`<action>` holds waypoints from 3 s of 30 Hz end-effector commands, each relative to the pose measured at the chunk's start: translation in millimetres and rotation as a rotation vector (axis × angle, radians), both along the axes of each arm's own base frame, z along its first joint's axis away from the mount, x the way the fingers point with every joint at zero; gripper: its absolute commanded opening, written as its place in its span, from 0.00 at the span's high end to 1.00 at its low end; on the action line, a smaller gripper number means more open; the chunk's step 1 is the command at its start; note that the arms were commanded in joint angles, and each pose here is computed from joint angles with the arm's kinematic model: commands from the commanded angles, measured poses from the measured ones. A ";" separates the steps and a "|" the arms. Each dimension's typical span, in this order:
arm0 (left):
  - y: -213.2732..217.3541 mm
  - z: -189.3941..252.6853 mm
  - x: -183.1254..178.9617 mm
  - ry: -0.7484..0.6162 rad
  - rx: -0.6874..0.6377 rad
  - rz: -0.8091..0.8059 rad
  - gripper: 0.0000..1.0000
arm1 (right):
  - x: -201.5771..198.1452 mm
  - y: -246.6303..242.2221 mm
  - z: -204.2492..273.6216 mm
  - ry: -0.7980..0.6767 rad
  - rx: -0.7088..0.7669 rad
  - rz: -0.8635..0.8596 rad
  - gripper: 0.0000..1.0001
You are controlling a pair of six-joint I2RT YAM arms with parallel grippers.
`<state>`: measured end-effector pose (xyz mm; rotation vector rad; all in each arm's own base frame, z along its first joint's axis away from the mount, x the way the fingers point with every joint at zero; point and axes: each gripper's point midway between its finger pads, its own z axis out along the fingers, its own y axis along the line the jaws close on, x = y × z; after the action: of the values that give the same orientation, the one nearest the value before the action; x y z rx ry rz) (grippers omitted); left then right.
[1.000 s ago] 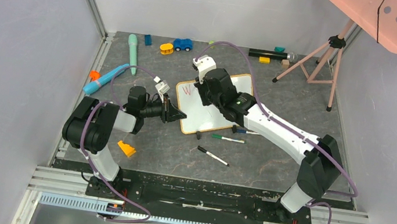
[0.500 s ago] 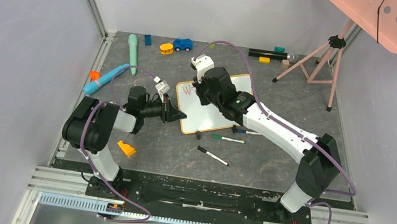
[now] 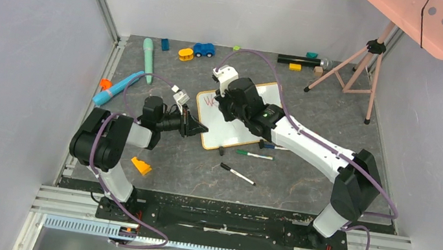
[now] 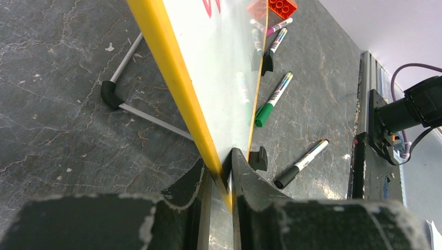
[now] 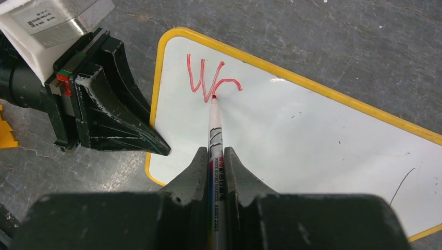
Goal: Write a sentence on the whiteboard
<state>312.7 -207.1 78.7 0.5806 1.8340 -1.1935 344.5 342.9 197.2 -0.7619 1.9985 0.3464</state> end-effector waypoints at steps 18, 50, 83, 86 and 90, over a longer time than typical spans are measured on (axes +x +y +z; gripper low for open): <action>6.6 1.0 17.2 -0.069 0.036 0.053 0.91 | 29.1 -11.3 29.4 -0.085 -0.015 -0.114 1.00; 6.7 0.8 17.1 -0.068 0.036 0.054 0.91 | 5.1 -24.1 16.9 -0.026 0.002 -0.090 1.00; 6.8 0.5 17.1 -0.067 0.036 0.055 0.92 | 24.0 -16.5 52.5 -0.059 0.094 -0.048 1.00; 6.9 0.6 17.3 -0.068 0.036 0.055 0.91 | 23.1 -16.6 51.0 -0.055 0.092 -0.045 1.00; 6.6 0.5 17.5 -0.066 0.036 0.055 0.91 | 21.6 -18.2 45.6 -0.044 0.079 -0.045 1.00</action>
<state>312.3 -207.4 79.1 0.5834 1.8319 -1.1964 360.2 319.1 225.4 -0.6755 1.9933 0.3564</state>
